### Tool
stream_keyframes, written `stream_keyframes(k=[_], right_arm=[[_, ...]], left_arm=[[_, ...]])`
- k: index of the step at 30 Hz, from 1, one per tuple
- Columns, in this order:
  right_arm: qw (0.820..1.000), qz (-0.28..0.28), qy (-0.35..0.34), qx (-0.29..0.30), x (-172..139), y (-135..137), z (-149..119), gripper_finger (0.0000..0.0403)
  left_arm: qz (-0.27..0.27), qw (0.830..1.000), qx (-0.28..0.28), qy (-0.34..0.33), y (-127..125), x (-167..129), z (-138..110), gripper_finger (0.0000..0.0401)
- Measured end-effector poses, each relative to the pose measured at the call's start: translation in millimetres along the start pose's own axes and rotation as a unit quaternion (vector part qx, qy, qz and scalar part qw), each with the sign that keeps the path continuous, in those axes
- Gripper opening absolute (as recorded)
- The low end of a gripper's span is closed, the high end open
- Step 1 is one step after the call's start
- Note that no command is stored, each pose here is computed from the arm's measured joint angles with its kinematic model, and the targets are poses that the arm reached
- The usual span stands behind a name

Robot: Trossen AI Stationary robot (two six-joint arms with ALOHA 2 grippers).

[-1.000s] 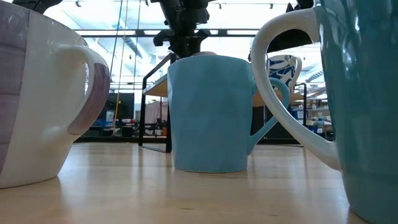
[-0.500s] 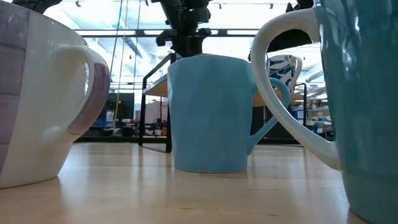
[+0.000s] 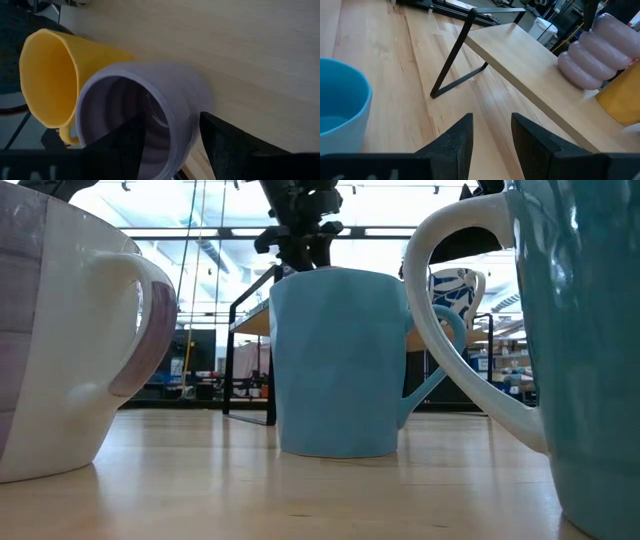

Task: Place coffee mugs
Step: Put the purple mug on the shelf, then put the light blue mug on the shelf

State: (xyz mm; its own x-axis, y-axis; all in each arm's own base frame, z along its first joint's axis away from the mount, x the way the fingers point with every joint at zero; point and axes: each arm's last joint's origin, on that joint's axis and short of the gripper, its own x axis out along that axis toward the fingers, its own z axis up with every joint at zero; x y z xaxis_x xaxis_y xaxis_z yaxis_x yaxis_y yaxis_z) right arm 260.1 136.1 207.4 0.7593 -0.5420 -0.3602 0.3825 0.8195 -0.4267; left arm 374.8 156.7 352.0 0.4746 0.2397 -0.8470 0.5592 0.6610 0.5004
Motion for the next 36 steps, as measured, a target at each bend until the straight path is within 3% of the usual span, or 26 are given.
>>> stream_keyframes(k=[12,27,32,36], right_arm=[[1.000,0.000,0.000,-0.002,0.0,0.0,0.0,0.0139],[1.000,-0.001,0.002,-0.004,0.0,-0.2,-0.7,0.0139],[1.000,-0.004,0.014,-0.024,-0.1,-1.3,-4.5,0.0139],[0.998,-0.010,0.028,-0.049,-1.2,-2.7,-9.6,0.0139]], left_arm=[[0.035,0.999,-0.002,0.000,9.7,-22.3,2.2,0.0192],[0.024,1.000,-0.017,-0.005,6.5,-31.7,3.1,0.0192],[0.035,0.998,-0.055,-0.026,0.0,-53.4,10.1,0.0192],[0.023,0.993,-0.106,-0.048,-16.6,-70.4,31.5,0.0192]])
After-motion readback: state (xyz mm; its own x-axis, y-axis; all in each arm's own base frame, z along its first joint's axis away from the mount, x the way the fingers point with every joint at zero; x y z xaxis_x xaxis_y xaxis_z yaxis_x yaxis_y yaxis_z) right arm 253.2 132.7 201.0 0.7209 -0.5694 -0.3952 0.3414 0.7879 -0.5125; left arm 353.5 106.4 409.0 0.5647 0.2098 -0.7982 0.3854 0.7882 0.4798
